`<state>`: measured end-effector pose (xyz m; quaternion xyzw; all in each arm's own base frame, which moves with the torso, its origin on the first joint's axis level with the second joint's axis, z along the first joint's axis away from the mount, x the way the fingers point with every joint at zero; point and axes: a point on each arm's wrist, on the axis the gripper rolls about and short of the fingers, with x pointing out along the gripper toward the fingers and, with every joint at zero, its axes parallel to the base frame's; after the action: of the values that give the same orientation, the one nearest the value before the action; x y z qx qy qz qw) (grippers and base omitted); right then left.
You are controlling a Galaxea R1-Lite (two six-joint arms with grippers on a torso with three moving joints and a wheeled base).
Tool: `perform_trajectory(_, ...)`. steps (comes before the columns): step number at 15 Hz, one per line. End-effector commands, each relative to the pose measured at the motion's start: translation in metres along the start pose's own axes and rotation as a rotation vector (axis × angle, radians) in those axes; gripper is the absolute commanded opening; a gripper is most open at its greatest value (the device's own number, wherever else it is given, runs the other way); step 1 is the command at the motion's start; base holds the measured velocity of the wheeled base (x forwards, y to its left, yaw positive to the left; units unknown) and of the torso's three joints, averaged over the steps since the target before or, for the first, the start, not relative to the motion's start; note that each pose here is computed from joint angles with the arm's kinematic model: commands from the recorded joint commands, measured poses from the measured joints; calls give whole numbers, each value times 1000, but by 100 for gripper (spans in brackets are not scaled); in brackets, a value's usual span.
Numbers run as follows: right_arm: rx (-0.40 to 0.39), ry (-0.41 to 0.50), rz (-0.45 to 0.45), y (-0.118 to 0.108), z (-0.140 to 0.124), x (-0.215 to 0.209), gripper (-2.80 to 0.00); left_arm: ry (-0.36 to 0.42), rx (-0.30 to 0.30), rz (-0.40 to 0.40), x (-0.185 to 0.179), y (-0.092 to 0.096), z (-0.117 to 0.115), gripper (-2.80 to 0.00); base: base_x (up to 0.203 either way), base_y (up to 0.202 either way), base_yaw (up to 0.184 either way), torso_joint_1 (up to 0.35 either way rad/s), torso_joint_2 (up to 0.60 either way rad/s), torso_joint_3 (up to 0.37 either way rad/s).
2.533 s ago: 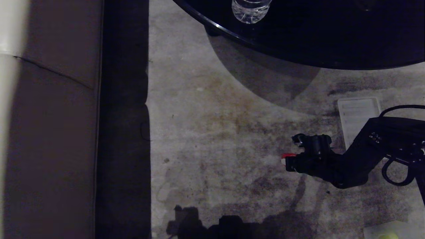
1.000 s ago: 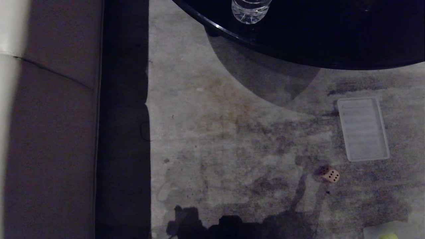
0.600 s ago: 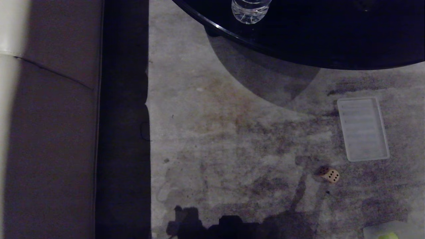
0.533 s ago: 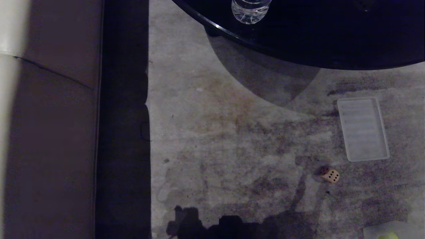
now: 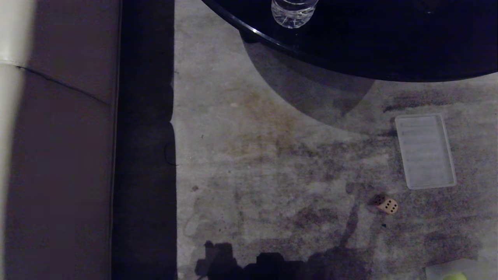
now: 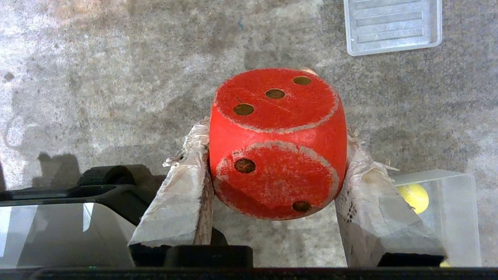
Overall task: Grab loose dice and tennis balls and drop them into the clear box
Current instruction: Put the toys in the box
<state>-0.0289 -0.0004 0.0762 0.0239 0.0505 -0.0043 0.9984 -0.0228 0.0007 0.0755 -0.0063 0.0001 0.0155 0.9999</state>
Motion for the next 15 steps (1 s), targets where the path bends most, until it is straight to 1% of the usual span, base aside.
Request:
perform_trajectory(1, 0, 3, 0, 0, 0, 0, -280, 3, -1, 1, 0, 0, 0, -280, 0, 0, 0, 0, 0, 0)
perform_trajectory(3, 0, 3, 0, 0, 0, 0, -280, 1, -3, 4, 0, 0, 0, -280, 0, 0, 0, 0, 0, 0)
perform_trajectory(9, 0, 3, 0, 0, 0, 0, -280, -1, -44, 15, 0, 0, 0, -280, 0, 0, 0, 0, 0, 6)
perform_trajectory(15, 0, 3, 0, 0, 0, 0, -280, 0, -44, 15, 0, 0, 0, -280, 0, 0, 0, 2, 1, 179)
